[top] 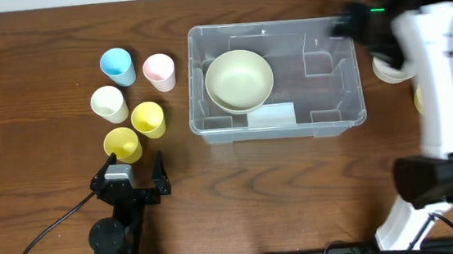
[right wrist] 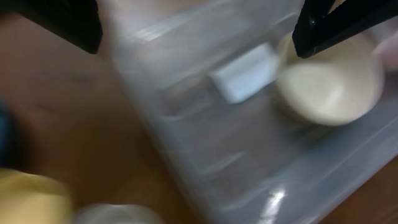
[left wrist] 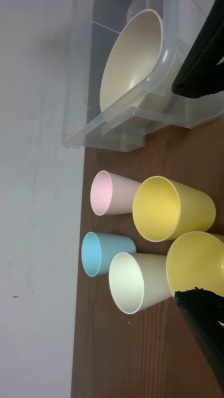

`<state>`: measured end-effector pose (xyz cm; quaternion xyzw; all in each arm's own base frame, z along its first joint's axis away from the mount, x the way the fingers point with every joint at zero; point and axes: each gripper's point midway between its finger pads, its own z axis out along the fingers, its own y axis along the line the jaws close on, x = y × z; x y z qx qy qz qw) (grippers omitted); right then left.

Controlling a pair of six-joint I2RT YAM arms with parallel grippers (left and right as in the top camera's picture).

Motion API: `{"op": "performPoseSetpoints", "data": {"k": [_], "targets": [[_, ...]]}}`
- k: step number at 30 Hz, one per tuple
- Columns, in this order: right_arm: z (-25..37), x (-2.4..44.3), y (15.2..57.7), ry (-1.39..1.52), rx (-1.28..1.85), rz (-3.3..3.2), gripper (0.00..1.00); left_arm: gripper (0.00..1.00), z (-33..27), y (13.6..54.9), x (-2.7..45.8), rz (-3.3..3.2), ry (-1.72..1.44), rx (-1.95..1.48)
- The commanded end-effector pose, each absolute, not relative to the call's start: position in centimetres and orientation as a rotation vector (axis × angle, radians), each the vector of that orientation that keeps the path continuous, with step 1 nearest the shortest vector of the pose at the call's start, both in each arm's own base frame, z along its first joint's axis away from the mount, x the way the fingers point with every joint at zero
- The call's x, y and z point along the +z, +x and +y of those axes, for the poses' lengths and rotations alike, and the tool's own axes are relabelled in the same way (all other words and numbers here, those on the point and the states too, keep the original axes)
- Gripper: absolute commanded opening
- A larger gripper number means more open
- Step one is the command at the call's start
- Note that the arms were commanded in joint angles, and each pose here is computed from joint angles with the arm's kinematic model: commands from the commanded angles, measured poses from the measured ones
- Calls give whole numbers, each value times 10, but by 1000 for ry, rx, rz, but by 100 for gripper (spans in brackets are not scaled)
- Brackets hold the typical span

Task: Pack container
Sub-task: 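Move the right gripper back right toward the dark teal bowl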

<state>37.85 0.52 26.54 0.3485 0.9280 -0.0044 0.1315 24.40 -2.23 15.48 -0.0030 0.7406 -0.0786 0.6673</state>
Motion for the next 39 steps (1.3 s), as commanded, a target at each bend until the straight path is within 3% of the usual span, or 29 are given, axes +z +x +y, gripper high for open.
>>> {"op": "performPoseSetpoints", "data": {"k": [1, 7, 10, 17, 25, 31, 39], "targets": [[-40, 266, 367, 1073, -59, 2684, 99, 98, -24, 243, 140, 1715, 14, -177], [-90, 231, 323, 1307, -95, 2759, 99, 98, -24, 243, 140, 1715, 14, -177], [-113, 216, 293, 1556, -121, 2711, 99, 98, -24, 243, 140, 1716, 14, -177], [-160, 214, 238, 1817, -164, 2526, 99, 98, -24, 243, 140, 1716, 14, -177], [-195, 170, 201, 1765, -444, 2559, 99, 98, -24, 243, 140, 1715, 14, -177], [-194, 124, 211, 1534, -382, 2714, 99, 98, -24, 243, 140, 1716, 14, -177], [-191, 110, 238, 1236, -242, 2791, 99, 98, -24, 243, 140, 1716, 14, -177]]}}
